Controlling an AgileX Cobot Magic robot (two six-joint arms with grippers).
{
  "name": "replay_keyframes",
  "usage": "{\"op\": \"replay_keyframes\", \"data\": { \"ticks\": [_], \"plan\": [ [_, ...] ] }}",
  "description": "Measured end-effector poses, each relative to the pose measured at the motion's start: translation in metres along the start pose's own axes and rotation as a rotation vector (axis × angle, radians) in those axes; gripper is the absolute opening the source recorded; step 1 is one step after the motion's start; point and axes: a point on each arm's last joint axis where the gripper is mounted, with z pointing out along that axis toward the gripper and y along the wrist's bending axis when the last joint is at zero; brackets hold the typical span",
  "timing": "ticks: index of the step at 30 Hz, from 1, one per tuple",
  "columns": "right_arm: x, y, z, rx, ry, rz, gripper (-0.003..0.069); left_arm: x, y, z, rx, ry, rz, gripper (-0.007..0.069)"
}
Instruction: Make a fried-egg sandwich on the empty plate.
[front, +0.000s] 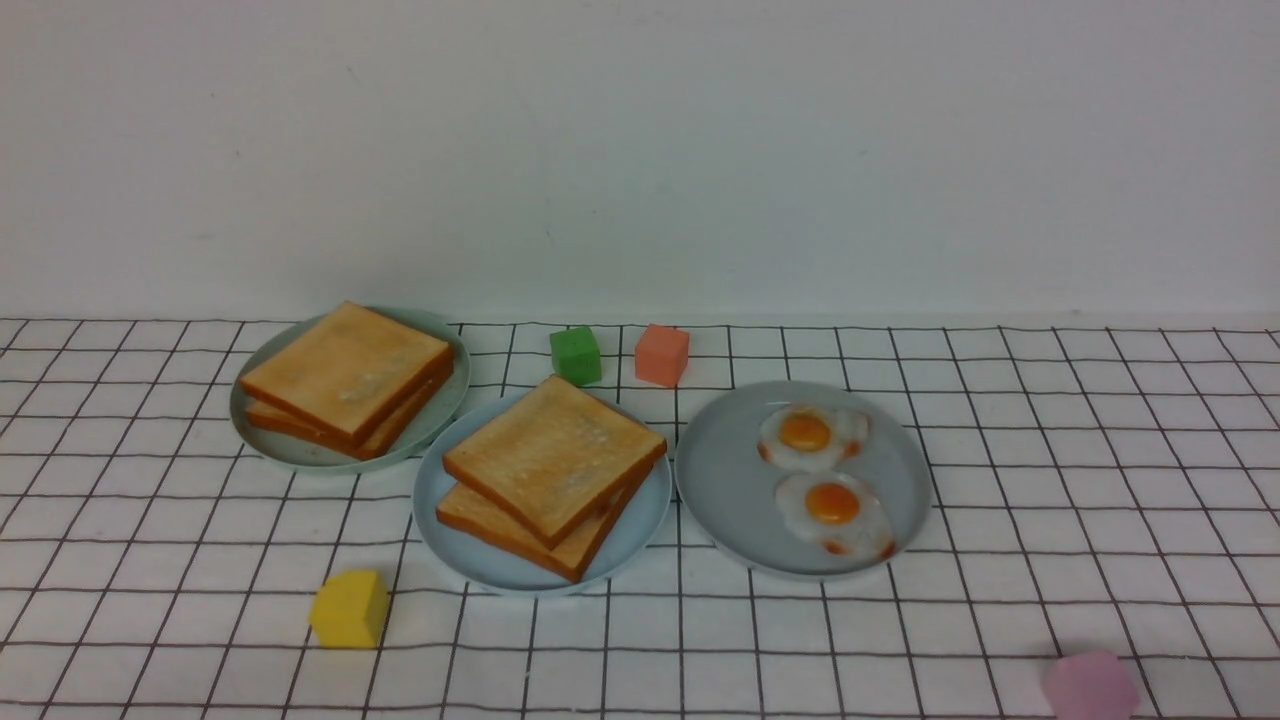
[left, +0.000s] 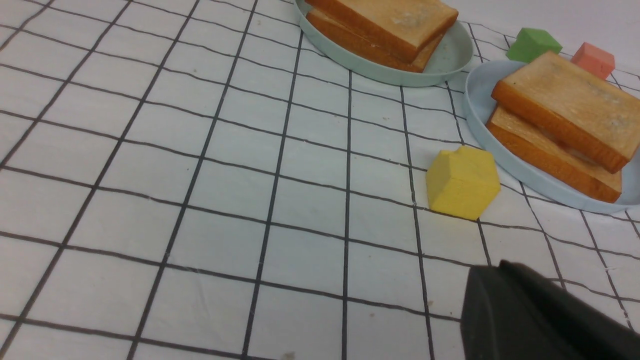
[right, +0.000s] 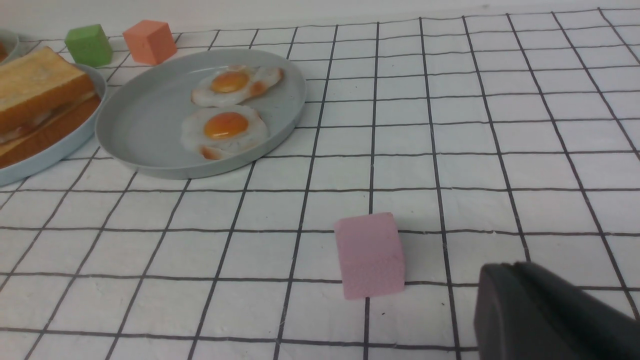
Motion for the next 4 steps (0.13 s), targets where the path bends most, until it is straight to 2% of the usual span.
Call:
{"op": "replay_keyframes", "data": {
  "ticks": [4],
  "plan": [
    [0.0000, 0.0000, 0.0000, 0.000, 0.000, 0.000, 0.0031, 0.0000, 0.0000, 0.0000, 0.000, 0.000, -0.001, 0.0000]
  ]
}}
